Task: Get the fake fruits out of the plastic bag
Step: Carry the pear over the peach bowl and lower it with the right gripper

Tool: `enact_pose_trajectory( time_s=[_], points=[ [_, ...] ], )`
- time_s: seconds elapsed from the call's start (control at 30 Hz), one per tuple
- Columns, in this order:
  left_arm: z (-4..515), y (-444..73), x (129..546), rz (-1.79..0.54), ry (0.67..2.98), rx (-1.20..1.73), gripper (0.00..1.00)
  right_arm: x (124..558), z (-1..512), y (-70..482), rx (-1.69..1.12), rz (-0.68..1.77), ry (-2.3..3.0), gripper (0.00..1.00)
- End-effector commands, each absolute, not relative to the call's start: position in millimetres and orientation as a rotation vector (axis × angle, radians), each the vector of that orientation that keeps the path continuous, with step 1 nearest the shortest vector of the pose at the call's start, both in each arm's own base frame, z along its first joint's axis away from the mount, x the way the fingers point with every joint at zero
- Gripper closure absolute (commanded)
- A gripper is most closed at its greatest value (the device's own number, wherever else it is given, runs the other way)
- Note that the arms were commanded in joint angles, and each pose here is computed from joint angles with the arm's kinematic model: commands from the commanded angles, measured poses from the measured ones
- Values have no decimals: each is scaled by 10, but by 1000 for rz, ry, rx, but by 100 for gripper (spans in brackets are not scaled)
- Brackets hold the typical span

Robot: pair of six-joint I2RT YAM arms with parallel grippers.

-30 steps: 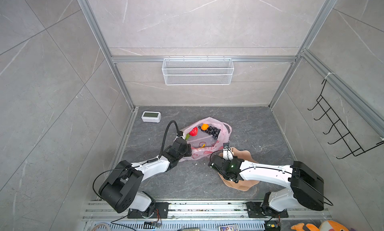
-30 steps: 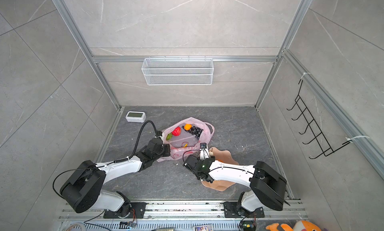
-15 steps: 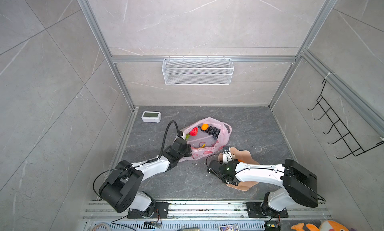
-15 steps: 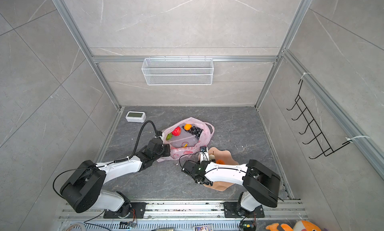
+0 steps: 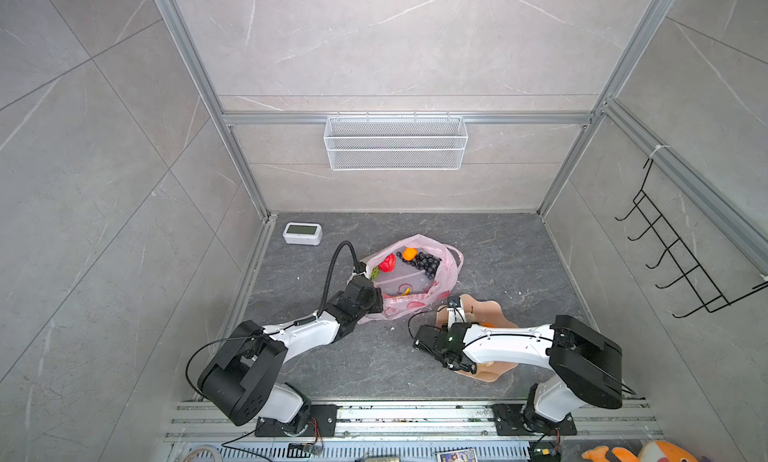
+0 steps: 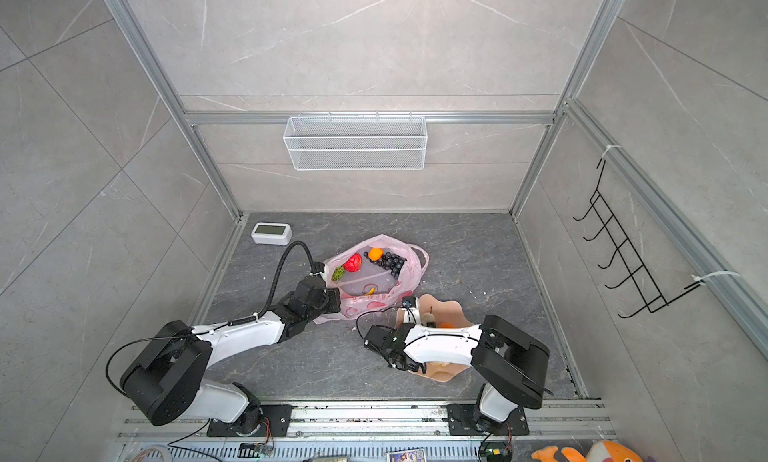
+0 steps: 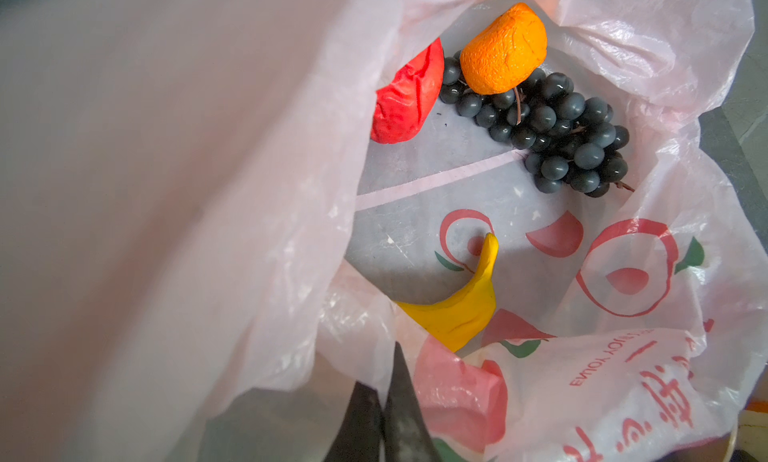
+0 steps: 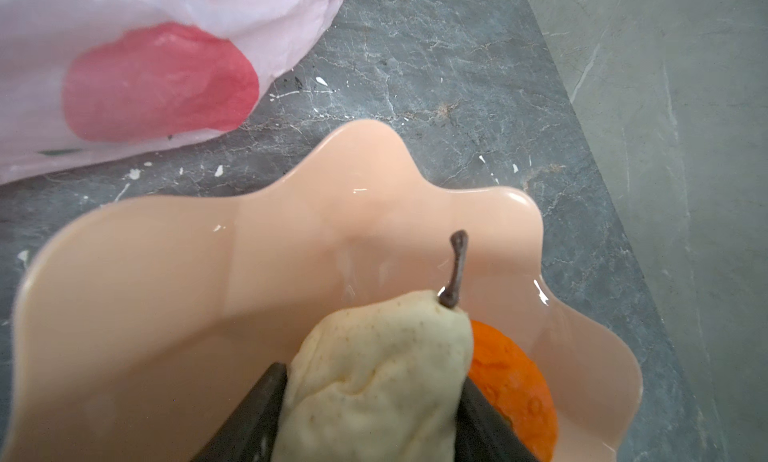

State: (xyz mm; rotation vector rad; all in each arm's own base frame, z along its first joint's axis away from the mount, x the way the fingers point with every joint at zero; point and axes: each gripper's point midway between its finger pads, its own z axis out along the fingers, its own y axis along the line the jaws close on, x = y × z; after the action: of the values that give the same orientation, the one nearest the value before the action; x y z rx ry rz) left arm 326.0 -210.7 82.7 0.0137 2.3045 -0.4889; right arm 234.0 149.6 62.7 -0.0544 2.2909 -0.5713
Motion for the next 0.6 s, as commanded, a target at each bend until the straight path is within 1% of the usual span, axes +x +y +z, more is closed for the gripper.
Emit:
enact_pose_trajectory(
  time_s=[0.0,0.3,0.57],
  points=[
    [954,-2101,3345,-491,2258,4,94,2328,641,1481,-59,-594,2279,35],
    [954,-2100,3352,-493,2259,0,94,2334,734,1533,-30,-530,2285,22],
    [955,-2098,3349,-494,2260,0,94,2329,847,1564,-11,-467,2290,18]
  ],
)
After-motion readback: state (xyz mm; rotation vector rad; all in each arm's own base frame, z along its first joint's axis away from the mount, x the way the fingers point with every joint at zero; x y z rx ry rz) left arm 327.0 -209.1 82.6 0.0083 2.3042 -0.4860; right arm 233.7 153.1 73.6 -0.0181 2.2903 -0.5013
